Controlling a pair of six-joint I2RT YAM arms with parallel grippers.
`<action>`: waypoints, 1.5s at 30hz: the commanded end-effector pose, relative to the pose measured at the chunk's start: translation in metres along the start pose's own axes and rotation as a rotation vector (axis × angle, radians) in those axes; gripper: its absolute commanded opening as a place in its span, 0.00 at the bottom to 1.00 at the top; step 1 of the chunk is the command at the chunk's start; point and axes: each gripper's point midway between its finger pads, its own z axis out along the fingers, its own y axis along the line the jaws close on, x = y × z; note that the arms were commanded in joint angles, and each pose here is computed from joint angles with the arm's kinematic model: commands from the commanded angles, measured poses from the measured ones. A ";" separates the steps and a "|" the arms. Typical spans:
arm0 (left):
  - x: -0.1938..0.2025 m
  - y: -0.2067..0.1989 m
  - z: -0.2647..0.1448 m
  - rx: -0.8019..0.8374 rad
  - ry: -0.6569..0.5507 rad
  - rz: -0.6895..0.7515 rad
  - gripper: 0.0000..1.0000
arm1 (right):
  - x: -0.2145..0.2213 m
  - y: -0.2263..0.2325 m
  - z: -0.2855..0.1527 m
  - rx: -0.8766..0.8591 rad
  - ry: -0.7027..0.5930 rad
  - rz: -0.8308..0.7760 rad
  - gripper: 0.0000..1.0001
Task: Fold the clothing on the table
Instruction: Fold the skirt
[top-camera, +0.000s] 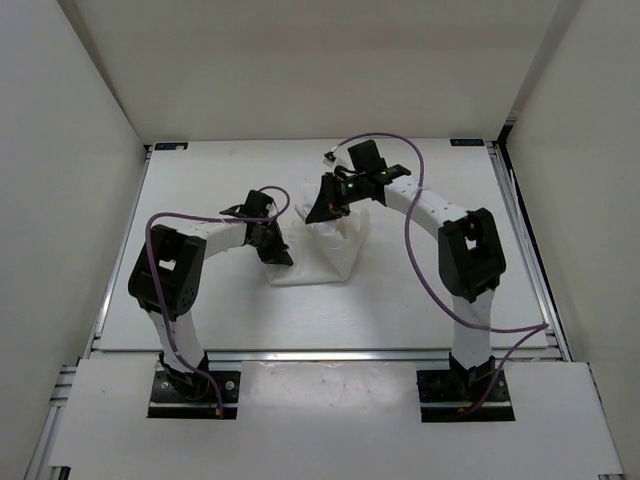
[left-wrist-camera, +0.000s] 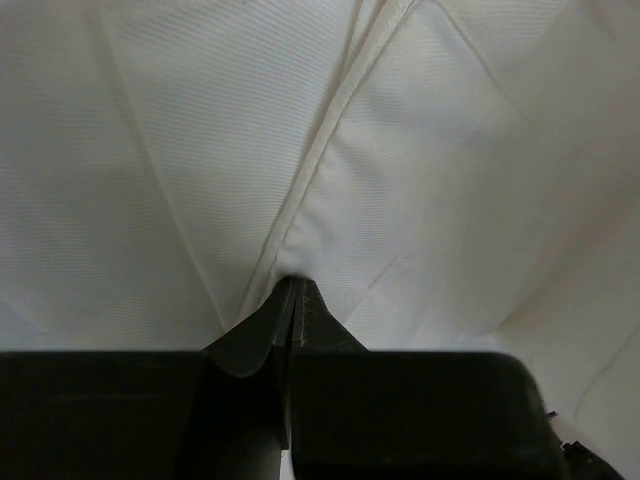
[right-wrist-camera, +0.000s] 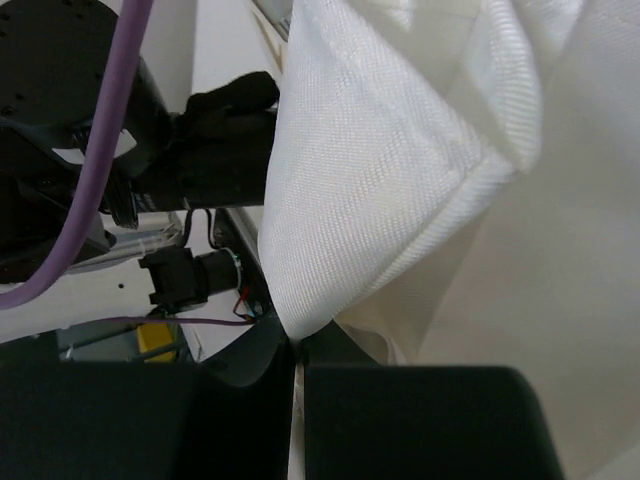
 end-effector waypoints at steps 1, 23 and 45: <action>-0.008 -0.003 -0.002 0.024 -0.013 -0.030 0.00 | -0.015 0.045 0.015 -0.200 0.020 -0.040 0.00; -0.089 0.037 -0.090 -0.004 -0.267 -0.133 0.00 | -0.052 0.107 -0.017 -0.510 -0.067 -0.106 0.68; -0.022 -0.024 -0.107 0.321 -0.128 -0.263 0.73 | 0.050 -0.067 -0.081 0.312 -0.104 0.011 0.62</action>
